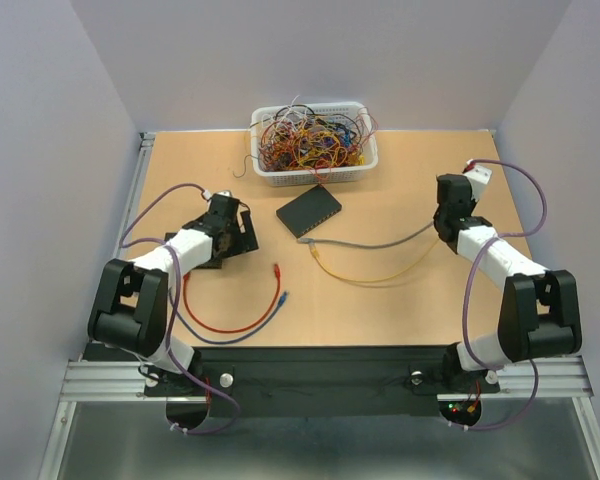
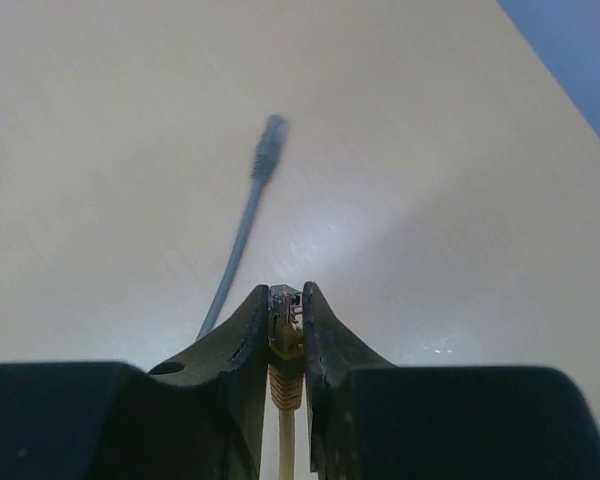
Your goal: Insert the plug into the switch port
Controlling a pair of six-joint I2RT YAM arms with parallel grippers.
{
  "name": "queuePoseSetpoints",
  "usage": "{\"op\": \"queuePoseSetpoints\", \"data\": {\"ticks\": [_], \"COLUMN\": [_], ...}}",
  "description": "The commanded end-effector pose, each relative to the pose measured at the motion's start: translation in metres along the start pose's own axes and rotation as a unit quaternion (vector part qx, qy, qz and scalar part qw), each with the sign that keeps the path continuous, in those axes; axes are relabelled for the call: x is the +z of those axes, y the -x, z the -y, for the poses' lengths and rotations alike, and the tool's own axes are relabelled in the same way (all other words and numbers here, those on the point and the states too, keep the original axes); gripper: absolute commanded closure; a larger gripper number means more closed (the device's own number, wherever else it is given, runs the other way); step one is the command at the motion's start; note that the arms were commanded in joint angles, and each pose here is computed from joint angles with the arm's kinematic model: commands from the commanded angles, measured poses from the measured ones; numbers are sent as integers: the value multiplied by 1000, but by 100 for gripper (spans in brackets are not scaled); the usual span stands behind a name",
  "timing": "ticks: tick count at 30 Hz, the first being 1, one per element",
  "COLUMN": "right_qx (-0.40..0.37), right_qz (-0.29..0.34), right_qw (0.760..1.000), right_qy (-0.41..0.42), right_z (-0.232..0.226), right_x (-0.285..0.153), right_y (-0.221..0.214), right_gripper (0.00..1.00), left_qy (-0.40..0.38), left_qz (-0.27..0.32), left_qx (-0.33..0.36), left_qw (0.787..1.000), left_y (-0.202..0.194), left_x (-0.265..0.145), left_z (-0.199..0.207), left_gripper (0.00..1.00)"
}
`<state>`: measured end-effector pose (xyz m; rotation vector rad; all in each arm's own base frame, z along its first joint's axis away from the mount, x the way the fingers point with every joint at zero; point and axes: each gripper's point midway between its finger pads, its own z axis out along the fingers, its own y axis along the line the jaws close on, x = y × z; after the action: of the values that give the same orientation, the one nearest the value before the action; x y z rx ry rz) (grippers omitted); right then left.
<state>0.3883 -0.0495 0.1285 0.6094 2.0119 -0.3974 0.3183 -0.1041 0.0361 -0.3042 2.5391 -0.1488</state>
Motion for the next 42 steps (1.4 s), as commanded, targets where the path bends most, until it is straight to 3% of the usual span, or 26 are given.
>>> {"op": "queuePoseSetpoints", "data": {"ticks": [1,7,12,20,22,26,28,32,36,40,42], "right_qx": [18,25,27,14,0,-10,-10,-16,-107,-143,-164], "right_qz": [-5,-4,-9,-46,-83,-115,-114,-106,-81,-89,-91], "right_qw": [999,999,998,994,989,987,985,971,937,907,894], "right_qy": [32,44,58,98,124,115,130,215,323,385,407], "right_z": [-11,-11,-15,-31,-46,-47,-51,-79,-149,-197,-213], "right_x": [-6,-10,-13,-10,-4,2,-2,-29,-87,-122,-129], "right_y": [-3,-1,-4,-24,-42,-57,-54,-42,-54,-75,-84], "right_gripper": [100,100,100,100,92,27,22,22,22,22,22], "left_qy": [36,71,87,11,-25,-84,-98,-115,-117,-82,-65], "left_qz": [19,5,0,99,117,135,139,132,131,116,135], "left_qx": [24,28,29,13,18,24,31,51,74,111,117], "left_qw": [999,997,996,995,993,987,985,983,982,984,982], "left_y": [35,54,61,112,120,119,117,107,108,106,116], "left_x": [-12,-7,-5,-54,-61,-61,-57,-59,-78,-89,-102], "left_z": [-23,-60,-67,-13,13,55,69,88,89,73,66], "left_gripper": [7,6,7,8,8,9,9,9,9,9,9]}}
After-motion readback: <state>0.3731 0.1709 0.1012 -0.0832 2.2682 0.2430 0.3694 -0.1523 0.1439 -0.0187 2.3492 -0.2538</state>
